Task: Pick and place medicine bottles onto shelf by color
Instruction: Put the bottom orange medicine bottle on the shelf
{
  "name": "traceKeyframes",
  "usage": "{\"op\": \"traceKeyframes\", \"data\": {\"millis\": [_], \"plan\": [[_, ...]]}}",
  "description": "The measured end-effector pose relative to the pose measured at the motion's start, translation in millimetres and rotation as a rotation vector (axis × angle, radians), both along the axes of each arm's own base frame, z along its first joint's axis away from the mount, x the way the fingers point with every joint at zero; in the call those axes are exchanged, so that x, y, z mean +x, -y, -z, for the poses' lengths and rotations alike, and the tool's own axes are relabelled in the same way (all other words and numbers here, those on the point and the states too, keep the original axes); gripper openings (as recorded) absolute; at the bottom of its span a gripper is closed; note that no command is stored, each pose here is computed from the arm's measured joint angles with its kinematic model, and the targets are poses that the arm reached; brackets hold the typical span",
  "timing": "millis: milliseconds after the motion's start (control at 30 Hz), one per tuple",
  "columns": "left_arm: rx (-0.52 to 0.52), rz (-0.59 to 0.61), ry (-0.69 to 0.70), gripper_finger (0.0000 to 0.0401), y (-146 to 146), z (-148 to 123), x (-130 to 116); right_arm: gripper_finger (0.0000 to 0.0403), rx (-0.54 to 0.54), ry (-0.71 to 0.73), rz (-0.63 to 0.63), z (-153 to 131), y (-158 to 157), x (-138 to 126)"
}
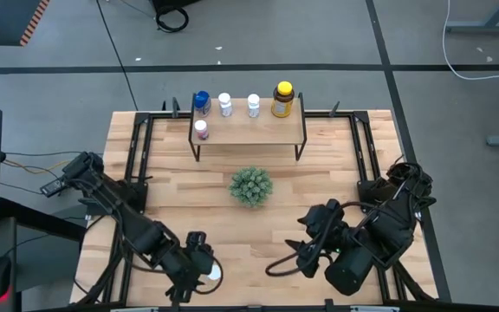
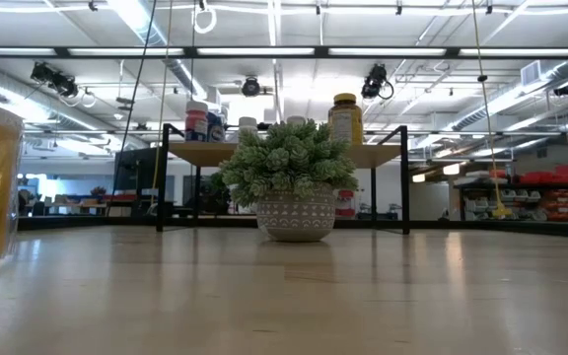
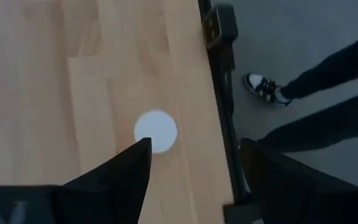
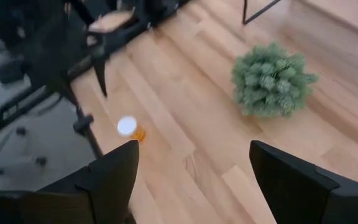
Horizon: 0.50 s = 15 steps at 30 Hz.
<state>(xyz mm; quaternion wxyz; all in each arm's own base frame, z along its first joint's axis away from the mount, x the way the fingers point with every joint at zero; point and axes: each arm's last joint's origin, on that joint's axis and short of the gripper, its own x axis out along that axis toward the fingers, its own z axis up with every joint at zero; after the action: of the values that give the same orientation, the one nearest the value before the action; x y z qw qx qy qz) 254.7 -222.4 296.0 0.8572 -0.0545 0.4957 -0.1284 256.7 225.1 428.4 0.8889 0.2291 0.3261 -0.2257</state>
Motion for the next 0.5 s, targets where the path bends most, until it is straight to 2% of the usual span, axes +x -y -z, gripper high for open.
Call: {"op": "traceKeyframes", "data": {"millis": [133, 300, 400, 500], "plan": [[0.030, -0.026, -0.044, 0.0275, -6.6, 23.1, -0.1, 0.0314, 0.007, 0.050, 0.061, -1.0, 1.0, 0.5], [0.008, -0.036, -0.013, 0.0309, -10.9, 33.8, 6.6, 0.0314, 0.023, 0.062, 0.067, -1.5, 0.3, 1.3], [-0.008, -0.001, 0.029, 0.0326, -8.3, 36.8, 9.9, 0.0314, 0.023, 0.062, 0.067, -1.5, 0.3, 1.3], [0.032, 0.060, 0.032, 0.0336, -2.4, 44.9, 11.1, 0.0314, 0.021, 0.061, 0.065, -1.5, 0.3, 1.4]]}}
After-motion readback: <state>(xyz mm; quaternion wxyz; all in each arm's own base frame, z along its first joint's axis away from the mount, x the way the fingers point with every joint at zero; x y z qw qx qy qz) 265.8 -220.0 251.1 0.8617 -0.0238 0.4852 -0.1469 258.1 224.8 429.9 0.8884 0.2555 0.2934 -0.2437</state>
